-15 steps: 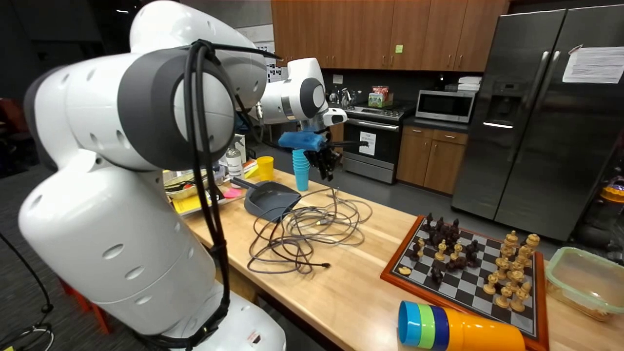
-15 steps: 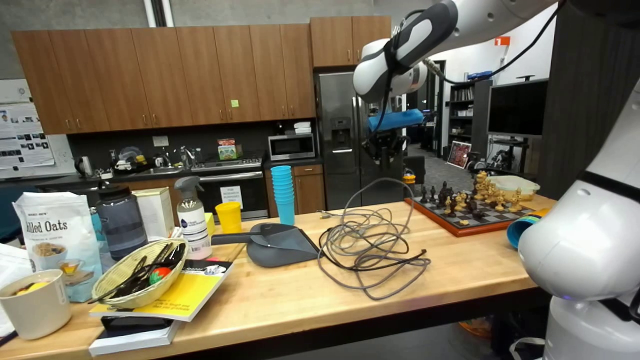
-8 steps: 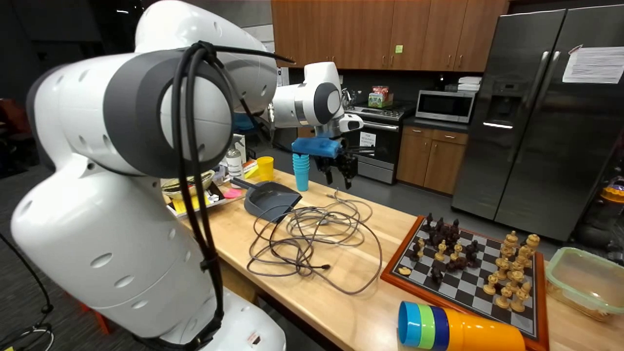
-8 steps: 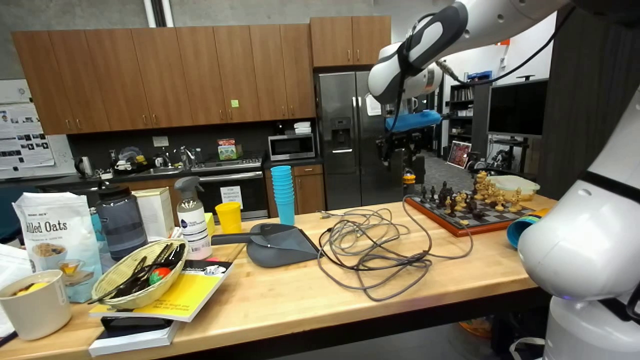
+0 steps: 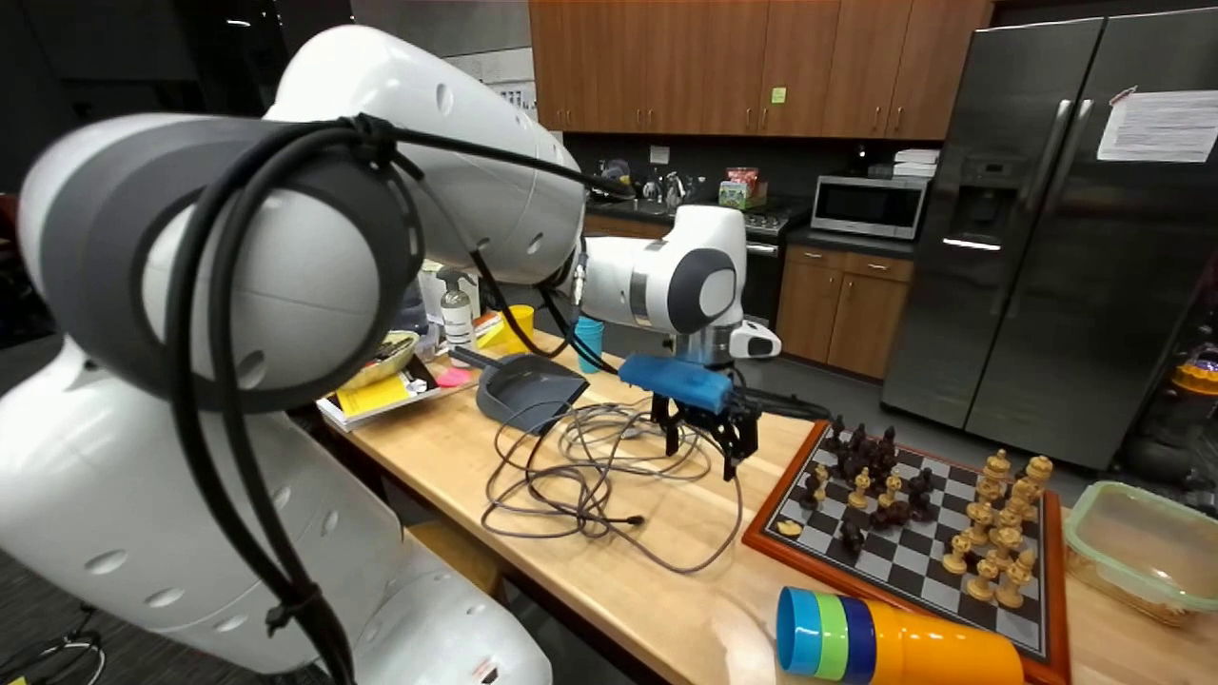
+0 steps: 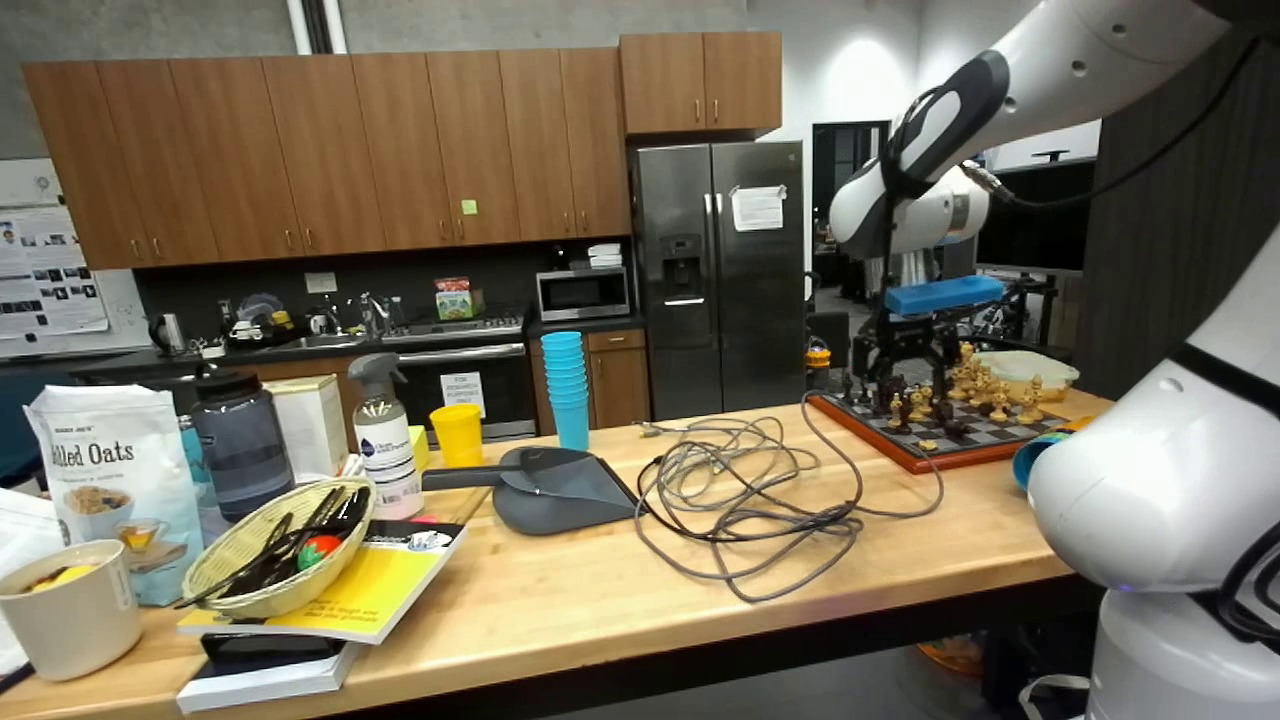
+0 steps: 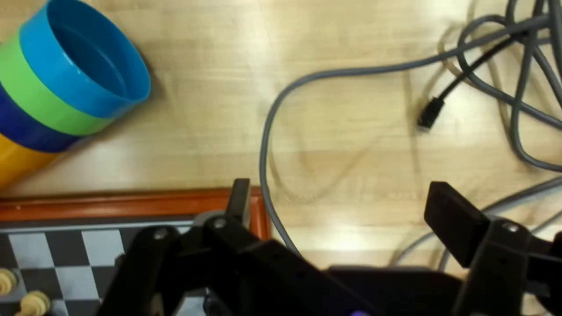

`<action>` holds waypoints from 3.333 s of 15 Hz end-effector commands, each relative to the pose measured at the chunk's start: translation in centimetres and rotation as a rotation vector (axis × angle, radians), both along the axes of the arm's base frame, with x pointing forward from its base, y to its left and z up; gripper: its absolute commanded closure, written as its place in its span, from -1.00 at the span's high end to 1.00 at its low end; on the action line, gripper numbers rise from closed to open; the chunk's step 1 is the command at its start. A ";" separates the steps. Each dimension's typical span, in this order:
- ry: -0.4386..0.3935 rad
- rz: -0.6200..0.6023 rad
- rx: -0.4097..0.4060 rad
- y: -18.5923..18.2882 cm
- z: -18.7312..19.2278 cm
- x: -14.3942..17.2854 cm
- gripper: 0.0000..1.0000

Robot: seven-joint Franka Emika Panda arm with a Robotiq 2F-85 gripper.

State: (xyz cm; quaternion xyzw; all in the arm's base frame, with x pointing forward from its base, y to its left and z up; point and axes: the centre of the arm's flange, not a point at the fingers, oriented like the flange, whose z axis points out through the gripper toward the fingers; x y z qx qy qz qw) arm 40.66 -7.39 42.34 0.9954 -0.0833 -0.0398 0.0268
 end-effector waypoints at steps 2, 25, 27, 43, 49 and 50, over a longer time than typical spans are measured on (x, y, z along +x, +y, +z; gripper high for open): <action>0.043 0.033 0.058 -5.0 -2.6 -6.2 1.00; 0.351 0.694 0.090 4.6 -3.0 -13.7 1.00; 0.363 0.775 0.160 5.7 -2.6 -14.0 1.00; 0.353 0.889 0.255 8.7 -2.5 -14.0 1.00; 0.353 0.889 0.255 8.7 -2.4 -14.0 1.00; 0.353 0.889 0.255 8.7 -2.4 -14.0 1.00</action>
